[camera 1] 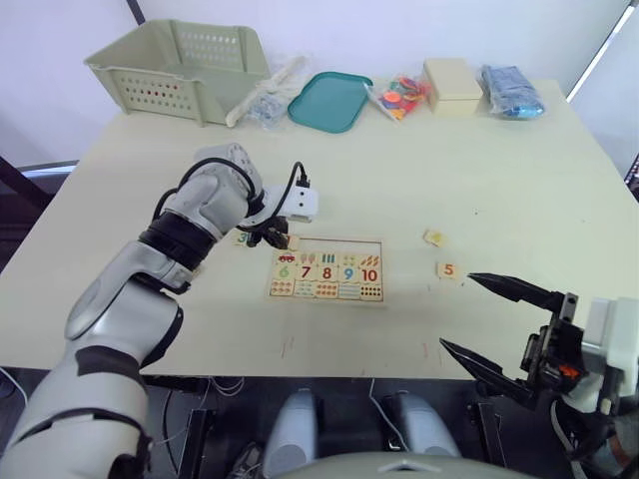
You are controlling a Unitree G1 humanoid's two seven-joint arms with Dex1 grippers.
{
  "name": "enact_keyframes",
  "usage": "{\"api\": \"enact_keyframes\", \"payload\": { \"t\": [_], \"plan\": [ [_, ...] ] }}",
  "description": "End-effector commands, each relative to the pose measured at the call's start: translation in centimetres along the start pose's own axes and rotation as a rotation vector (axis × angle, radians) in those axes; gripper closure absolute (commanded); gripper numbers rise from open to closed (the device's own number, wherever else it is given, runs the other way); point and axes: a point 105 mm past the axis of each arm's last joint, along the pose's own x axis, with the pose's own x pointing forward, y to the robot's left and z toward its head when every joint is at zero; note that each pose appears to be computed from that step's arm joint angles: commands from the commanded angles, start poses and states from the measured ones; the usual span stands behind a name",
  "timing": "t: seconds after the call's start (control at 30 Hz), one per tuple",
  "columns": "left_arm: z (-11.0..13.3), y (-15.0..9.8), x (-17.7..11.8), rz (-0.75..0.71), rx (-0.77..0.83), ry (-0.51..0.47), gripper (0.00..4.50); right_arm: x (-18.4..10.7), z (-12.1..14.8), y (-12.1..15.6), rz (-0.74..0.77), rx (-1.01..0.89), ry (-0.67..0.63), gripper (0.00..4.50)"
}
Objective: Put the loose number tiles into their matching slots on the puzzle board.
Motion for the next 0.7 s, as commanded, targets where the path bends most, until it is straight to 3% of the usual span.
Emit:
{"api": "enact_keyframes", "payload": {
  "t": [0.03,0.7],
  "plan": [
    [0.11,0.16,-0.59,0.015,0.014,-0.013,3.54,0.13,0.78,0.53,0.016,-0.025,-0.021,0.0],
    [0.02,-0.04,-0.56,0.006,0.017,-0.007,3.54,0.05,0.64,0.71,0.015,-0.02,-0.018,0.0]
  ]
}}
